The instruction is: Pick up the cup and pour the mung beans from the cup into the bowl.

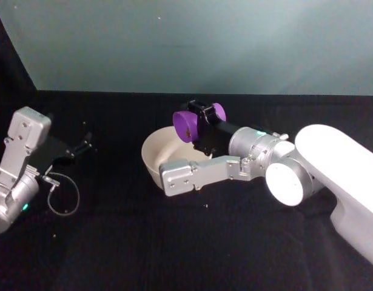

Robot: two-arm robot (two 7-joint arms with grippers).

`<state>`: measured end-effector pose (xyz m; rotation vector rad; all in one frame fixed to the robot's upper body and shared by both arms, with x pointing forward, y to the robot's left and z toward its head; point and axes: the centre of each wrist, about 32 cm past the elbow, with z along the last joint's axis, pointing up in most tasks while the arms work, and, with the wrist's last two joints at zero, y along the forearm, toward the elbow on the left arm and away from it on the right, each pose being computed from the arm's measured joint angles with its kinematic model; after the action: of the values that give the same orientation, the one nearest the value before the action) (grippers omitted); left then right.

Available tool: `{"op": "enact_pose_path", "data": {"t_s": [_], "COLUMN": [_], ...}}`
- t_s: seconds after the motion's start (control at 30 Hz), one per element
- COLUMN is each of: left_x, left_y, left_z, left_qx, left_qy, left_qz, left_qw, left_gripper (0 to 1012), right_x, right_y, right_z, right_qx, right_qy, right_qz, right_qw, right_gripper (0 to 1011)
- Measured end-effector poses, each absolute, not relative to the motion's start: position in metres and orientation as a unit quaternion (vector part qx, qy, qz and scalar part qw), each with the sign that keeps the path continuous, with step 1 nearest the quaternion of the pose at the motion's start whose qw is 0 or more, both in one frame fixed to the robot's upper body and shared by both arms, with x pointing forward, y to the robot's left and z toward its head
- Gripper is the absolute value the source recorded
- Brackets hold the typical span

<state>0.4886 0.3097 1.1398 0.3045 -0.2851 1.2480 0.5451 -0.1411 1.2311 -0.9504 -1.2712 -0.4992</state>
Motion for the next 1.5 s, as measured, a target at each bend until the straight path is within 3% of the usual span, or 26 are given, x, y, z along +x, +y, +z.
{"op": "enact_pose_path", "data": {"t_s": [0.67,1.5], "left_x": [0.489,0.489], "left_y": [0.31,0.31], "left_z": [1.14,1.14], "left_qx": [0.142,0.142], "left_qy": [-0.132,-0.132], "left_qz": [0.58,0.58], "left_qw": [0.791,0.791], "left_gripper": [1000,1000], "right_x": [0.538,0.534], "right_y": [-0.134,-0.131], "right_z": [1.233,1.235], "right_qx": [-0.448,-0.446], "right_qy": [-0.599,-0.605], "right_qz": [-0.195,-0.19], "right_qw": [0.635,0.632], "right_gripper": [729,729]}}
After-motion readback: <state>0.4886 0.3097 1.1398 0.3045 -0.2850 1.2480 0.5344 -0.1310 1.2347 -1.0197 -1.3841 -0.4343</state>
